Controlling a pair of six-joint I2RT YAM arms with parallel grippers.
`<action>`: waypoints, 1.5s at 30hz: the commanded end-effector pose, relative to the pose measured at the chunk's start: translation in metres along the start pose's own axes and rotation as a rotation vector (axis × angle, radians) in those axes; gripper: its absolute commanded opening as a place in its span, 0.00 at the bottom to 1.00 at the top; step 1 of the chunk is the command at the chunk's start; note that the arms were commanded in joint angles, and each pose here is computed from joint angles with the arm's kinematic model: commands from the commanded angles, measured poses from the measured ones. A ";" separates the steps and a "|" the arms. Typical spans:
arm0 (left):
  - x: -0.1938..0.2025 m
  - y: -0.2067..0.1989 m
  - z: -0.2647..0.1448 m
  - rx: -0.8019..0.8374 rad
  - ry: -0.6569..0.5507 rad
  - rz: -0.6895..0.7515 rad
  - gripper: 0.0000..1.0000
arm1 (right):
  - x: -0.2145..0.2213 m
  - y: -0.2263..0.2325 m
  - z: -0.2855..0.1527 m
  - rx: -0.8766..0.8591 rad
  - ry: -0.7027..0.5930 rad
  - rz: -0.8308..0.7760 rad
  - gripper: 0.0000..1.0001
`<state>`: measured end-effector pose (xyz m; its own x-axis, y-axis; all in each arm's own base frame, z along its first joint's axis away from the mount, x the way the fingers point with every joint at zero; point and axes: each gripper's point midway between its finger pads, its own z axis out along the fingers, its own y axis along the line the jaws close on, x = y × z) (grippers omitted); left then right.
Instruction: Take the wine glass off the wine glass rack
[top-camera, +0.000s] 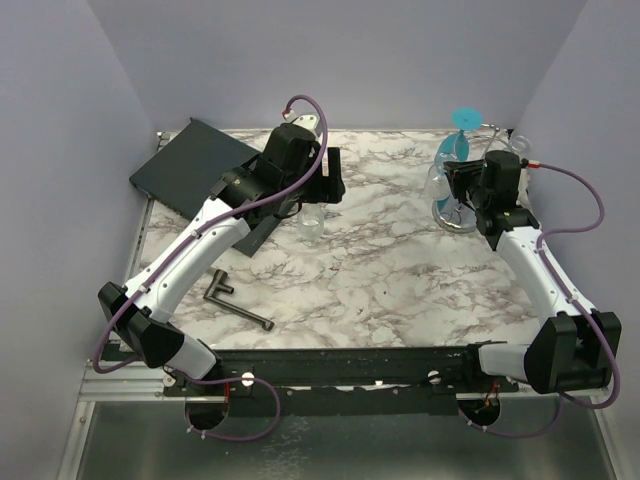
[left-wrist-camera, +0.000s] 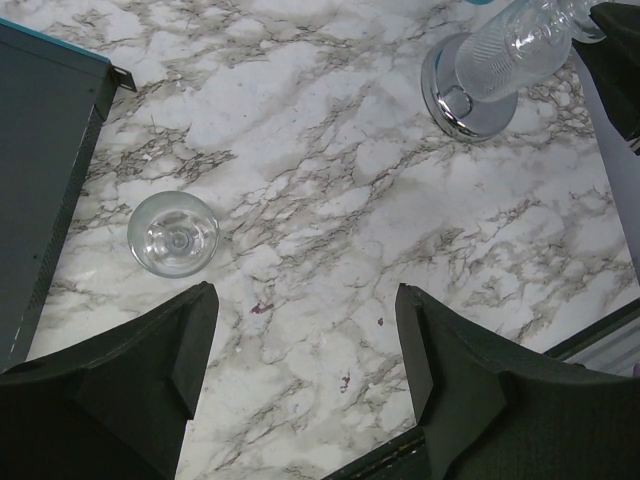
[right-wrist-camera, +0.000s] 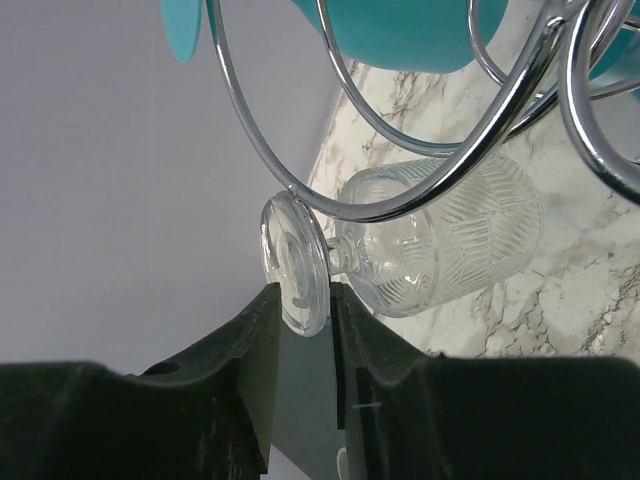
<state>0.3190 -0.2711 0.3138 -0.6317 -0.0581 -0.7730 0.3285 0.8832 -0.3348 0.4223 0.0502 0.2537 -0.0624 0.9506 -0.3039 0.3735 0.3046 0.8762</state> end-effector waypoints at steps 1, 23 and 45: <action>-0.008 -0.004 -0.013 0.027 -0.037 -0.012 0.78 | 0.001 0.015 -0.009 -0.047 0.014 0.011 0.30; -0.004 -0.004 -0.015 0.039 -0.038 -0.033 0.78 | 0.006 0.021 -0.019 -0.077 0.049 0.025 0.00; -0.007 -0.001 -0.013 0.023 -0.059 -0.037 0.79 | 0.023 0.047 -0.006 -0.237 0.128 -0.005 0.00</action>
<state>0.3142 -0.2686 0.3163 -0.6245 -0.0950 -0.7753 0.3198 0.8745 -0.3647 0.4267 0.0739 0.2647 -0.1577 0.9537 -0.2561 0.2769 0.2916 0.9156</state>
